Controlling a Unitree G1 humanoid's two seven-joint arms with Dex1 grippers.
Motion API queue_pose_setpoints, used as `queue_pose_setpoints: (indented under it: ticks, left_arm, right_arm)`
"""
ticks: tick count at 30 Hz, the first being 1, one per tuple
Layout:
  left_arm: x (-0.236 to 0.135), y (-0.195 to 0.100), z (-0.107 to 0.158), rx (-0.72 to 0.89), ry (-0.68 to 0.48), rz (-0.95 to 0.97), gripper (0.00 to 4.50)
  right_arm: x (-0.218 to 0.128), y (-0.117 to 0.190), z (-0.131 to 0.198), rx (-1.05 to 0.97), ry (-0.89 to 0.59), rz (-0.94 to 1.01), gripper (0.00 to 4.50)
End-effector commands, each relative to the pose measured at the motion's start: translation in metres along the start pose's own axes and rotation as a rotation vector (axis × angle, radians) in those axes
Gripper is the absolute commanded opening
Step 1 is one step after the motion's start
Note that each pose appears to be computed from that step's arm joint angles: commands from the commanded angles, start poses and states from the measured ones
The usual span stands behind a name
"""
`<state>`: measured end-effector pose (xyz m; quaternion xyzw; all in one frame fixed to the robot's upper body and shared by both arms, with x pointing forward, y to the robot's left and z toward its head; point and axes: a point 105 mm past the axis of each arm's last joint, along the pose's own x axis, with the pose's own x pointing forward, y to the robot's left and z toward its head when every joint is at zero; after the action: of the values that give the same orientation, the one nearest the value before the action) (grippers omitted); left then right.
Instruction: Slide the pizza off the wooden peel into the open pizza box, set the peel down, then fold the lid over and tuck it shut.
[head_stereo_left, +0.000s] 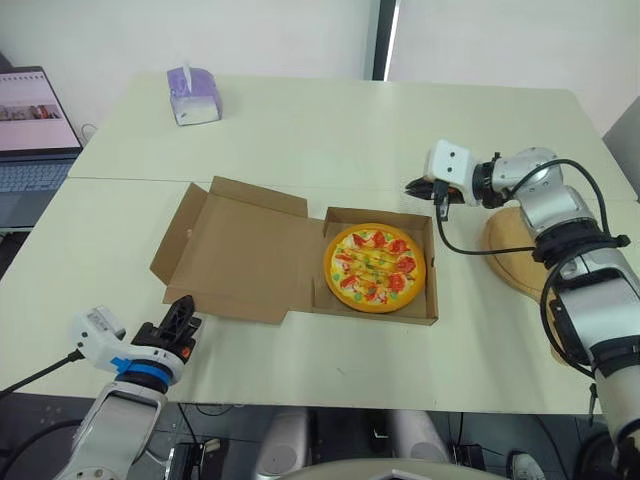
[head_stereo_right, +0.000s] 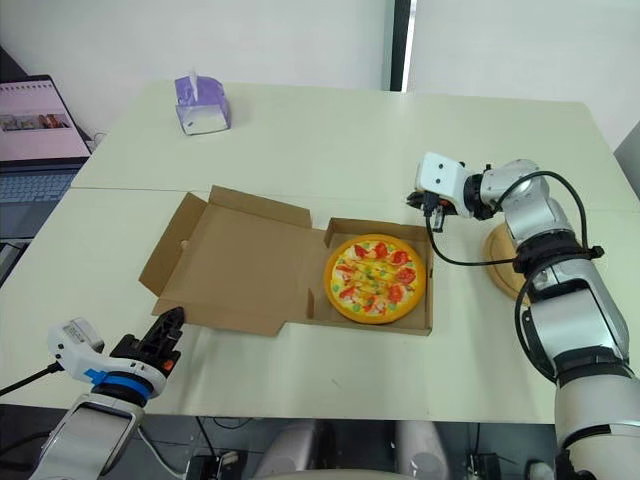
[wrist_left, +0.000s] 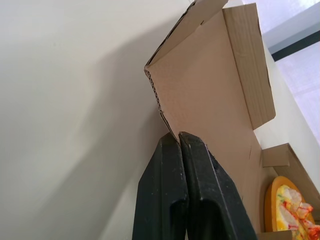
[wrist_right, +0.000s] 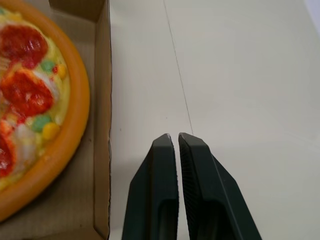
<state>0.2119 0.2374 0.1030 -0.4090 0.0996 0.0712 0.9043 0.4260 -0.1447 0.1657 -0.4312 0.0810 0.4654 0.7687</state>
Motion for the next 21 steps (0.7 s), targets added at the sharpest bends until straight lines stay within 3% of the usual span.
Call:
queue_pose_setpoints:
  ticks: [1,7,14,21]
  left_arm:
    - [-0.002,-0.009,0.006,0.042,-0.012,-0.037,0.00]
    - [0.002,-0.011,0.008,0.084,0.013,-0.069,0.00]
    - [0.023,-0.021,0.016,0.231,0.062,-0.161,0.00]
    - [0.059,-0.050,0.030,0.377,0.094,-0.311,0.00]
  right_arm:
    - [0.000,-0.001,-0.007,-0.026,0.038,0.015,0.15]
    - [-0.005,0.004,-0.022,-0.046,0.103,0.049,0.15]
    - [-0.015,0.020,-0.027,0.001,0.063,0.179,0.15]
    - [-0.031,0.036,-0.033,0.029,0.026,0.272,0.15]
